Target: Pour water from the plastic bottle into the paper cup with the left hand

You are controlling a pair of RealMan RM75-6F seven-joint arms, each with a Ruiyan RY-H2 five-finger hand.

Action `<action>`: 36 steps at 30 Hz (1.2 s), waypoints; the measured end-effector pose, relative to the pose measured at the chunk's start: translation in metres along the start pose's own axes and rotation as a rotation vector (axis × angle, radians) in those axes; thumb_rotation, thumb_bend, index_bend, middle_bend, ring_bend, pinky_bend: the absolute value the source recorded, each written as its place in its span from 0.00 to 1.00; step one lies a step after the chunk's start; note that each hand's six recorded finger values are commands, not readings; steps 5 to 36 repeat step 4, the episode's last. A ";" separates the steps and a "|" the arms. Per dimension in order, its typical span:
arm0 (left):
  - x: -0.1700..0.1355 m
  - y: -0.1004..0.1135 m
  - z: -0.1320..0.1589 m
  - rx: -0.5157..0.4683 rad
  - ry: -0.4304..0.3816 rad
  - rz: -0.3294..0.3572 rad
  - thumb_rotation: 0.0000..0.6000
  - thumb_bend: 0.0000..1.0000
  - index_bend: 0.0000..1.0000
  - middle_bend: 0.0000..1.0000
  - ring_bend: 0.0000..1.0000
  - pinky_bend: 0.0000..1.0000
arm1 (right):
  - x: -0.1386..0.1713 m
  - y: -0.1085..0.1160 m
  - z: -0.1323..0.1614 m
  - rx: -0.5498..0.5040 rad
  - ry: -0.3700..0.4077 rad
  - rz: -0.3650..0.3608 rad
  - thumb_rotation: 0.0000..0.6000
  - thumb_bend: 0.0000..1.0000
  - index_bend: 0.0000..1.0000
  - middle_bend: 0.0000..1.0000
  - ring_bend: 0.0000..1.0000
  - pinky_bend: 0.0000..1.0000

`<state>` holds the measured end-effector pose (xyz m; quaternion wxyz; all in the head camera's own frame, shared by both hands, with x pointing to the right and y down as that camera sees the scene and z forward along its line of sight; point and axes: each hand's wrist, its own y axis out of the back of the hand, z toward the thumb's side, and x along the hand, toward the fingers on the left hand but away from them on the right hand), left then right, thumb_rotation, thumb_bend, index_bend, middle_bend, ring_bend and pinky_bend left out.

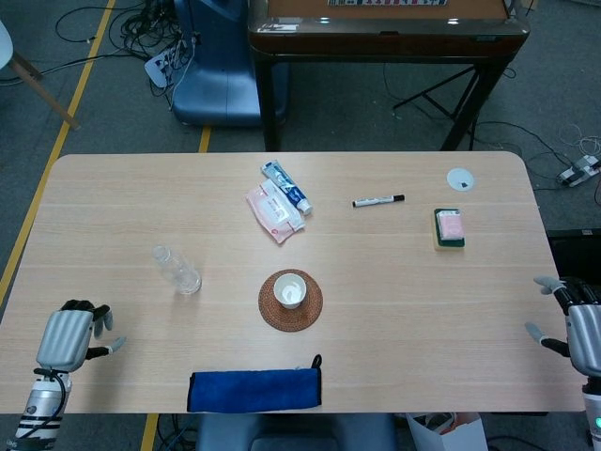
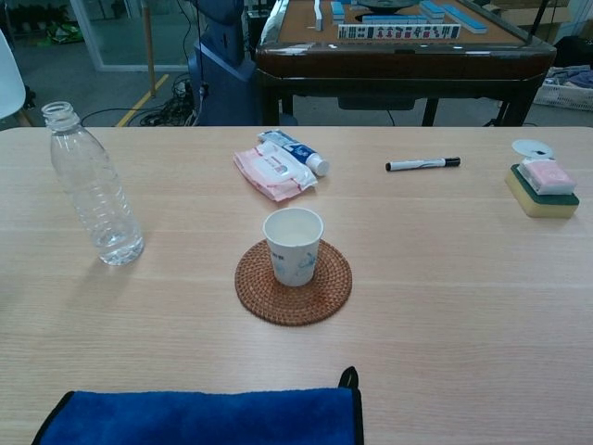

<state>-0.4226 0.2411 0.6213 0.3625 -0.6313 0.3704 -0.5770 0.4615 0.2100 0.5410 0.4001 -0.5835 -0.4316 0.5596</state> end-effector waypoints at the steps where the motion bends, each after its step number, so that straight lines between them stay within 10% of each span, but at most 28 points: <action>1: -0.001 0.000 -0.001 0.022 0.002 -0.002 1.00 0.08 0.66 0.76 0.47 0.37 | 0.000 0.000 0.000 0.000 0.001 0.000 1.00 0.08 0.31 0.42 0.26 0.41; 36: -0.003 -0.002 -0.002 0.063 0.012 -0.011 1.00 0.08 0.66 0.76 0.47 0.37 | 0.000 0.001 0.000 -0.002 0.003 0.001 1.00 0.08 0.31 0.42 0.26 0.41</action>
